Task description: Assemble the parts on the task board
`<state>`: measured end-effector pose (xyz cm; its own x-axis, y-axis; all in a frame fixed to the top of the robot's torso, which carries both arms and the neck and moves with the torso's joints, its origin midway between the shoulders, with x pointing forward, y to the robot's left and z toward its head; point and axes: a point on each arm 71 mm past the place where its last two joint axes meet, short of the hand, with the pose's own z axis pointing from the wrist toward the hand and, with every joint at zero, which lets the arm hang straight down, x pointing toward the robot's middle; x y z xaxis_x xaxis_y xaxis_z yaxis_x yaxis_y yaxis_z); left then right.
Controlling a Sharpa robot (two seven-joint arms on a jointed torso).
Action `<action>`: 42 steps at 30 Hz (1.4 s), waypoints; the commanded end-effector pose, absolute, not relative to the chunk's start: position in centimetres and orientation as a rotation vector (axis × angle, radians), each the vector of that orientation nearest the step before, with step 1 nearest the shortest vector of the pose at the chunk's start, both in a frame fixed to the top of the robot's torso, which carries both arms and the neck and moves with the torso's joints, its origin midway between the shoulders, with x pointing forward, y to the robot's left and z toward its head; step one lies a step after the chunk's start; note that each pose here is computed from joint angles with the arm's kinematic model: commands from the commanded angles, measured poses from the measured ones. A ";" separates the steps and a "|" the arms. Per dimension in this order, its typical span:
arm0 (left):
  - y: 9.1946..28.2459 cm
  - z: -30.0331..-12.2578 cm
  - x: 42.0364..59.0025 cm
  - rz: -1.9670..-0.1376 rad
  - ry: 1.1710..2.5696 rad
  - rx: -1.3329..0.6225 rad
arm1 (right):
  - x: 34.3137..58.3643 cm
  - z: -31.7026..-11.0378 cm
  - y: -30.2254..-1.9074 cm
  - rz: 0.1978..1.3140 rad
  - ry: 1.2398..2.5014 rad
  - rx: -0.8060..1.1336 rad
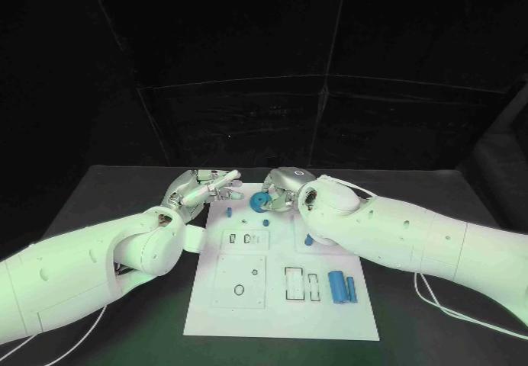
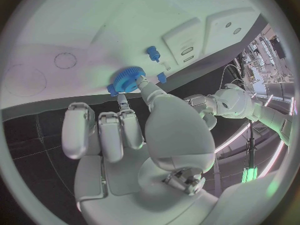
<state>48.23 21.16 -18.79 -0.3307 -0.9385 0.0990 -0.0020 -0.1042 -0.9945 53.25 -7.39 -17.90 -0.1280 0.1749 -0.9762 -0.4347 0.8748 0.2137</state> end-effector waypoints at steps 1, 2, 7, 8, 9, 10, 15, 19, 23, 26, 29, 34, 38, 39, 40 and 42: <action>21.0 -18.7 48.2 -1.556 1.402 -1.083 | 53.3 -18.0 -7.5 0.513 1.641 -0.214; 21.0 -18.7 48.2 -1.556 1.403 -1.083 | 53.3 -18.0 -7.5 0.514 1.644 -0.213; 21.0 -18.7 48.2 -1.556 1.404 -1.084 | 53.3 -18.2 -7.4 0.519 1.670 -0.210; 20.9 -18.7 48.2 -1.557 1.405 -1.084 | 53.3 -18.2 -7.4 0.519 1.676 -0.210; 20.9 -18.7 48.2 -1.557 1.405 -1.084 | 53.3 -18.3 -7.4 0.518 1.685 -0.209; 20.9 -18.7 48.2 -1.557 1.405 -1.084 | 53.3 -18.3 -7.4 0.517 1.691 -0.208; 20.9 -18.7 48.2 -1.556 1.405 -1.084 | 53.4 -18.5 -7.5 0.513 1.710 -0.203; 20.9 -18.7 48.2 -1.555 1.405 -1.084 | 53.4 -18.6 -7.6 0.506 1.726 -0.200; 20.9 -18.7 48.3 -1.555 1.405 -1.084 | 53.4 -18.7 -7.8 0.497 1.736 -0.194; 20.9 -18.7 48.3 -1.555 1.405 -1.084 | 53.5 -18.7 -8.0 0.493 1.735 -0.186; 20.9 -18.7 48.3 -1.555 1.405 -1.084 | 53.4 -18.4 -8.2 0.509 1.702 -0.170; 21.1 -18.7 48.3 -1.551 1.403 -1.085 | 53.1 -17.3 -9.4 0.606 1.585 -0.107; 21.4 -18.8 48.3 -1.544 1.399 -1.086 | 52.5 -16.6 -11.4 0.719 1.530 -0.055; 21.5 -18.8 48.4 -1.542 1.397 -1.086 | 52.4 -16.3 -12.0 0.746 1.525 -0.043; 21.6 -18.8 48.4 -1.541 1.396 -1.086 | 52.3 -16.0 -12.8 0.782 1.520 -0.029; 21.7 -18.8 48.4 -1.539 1.394 -1.086 | 52.1 -15.5 -14.5 0.852 1.523 0.005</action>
